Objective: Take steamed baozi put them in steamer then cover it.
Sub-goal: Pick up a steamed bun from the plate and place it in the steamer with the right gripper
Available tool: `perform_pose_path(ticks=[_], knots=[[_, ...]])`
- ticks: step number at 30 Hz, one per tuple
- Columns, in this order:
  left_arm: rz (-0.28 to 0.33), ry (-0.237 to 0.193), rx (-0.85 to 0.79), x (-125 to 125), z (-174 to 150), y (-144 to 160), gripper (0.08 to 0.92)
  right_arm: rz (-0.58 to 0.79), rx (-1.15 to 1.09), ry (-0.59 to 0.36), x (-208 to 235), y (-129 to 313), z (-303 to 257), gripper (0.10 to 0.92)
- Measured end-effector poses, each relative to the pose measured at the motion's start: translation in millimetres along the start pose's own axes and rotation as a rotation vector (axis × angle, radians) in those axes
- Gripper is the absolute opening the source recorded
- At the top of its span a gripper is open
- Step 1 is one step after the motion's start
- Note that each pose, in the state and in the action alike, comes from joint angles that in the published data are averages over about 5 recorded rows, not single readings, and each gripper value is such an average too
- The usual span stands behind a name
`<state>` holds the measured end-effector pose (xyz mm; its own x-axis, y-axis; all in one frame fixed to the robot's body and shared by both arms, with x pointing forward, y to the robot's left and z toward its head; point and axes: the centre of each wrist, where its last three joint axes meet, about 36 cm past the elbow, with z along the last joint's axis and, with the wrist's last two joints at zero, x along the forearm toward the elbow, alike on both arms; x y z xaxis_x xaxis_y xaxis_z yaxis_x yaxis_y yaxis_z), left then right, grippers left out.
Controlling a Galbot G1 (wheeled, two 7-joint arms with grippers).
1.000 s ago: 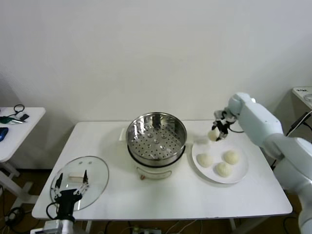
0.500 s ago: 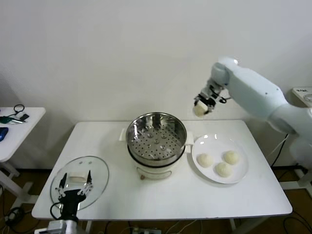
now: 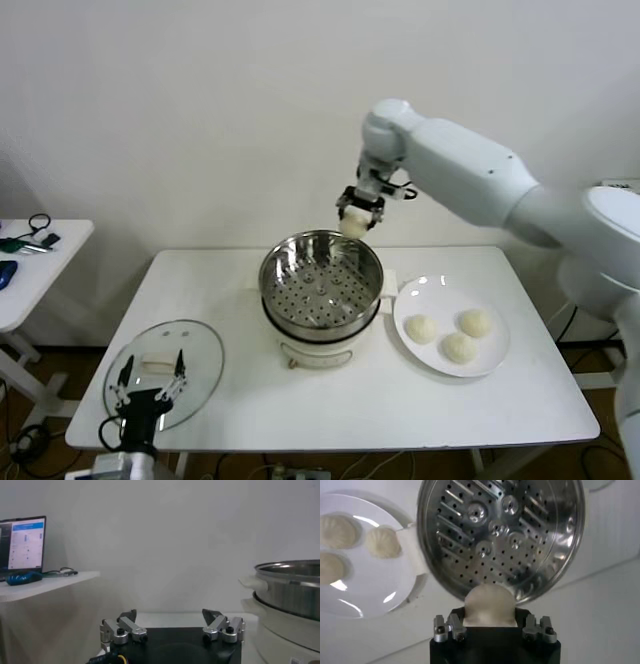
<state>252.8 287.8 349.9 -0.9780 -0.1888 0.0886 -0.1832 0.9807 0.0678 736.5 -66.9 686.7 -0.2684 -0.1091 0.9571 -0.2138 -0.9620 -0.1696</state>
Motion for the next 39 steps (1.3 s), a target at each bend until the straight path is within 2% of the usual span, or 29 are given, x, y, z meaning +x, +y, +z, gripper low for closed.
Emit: perform_pose_path(ticks=[8, 20, 25, 32, 39], knots=[[0.003, -0.002, 0.003, -1, -1, 0, 0.823, -0.032, 0.121, -0.002, -43, -27, -26, 0.667], [0.0, 0.003, 0.011, -1, 1, 1, 0.823, -0.061, 0.204, -0.002, -91, -36, -47, 0.678], [-0.002, 0.002, 0.011, -2, 0, 2, 0.823, -0.062, 0.217, 0.01, -99, -36, -49, 0.69], [-0.007, 0.004, 0.012, 0, -1, 3, 0.823, -0.06, 0.22, 0.016, -103, -34, -50, 0.815], [-0.016, 0.003, 0.0, 1, -1, 5, 0.823, -0.057, 0.217, 0.027, -90, -30, -45, 0.823]])
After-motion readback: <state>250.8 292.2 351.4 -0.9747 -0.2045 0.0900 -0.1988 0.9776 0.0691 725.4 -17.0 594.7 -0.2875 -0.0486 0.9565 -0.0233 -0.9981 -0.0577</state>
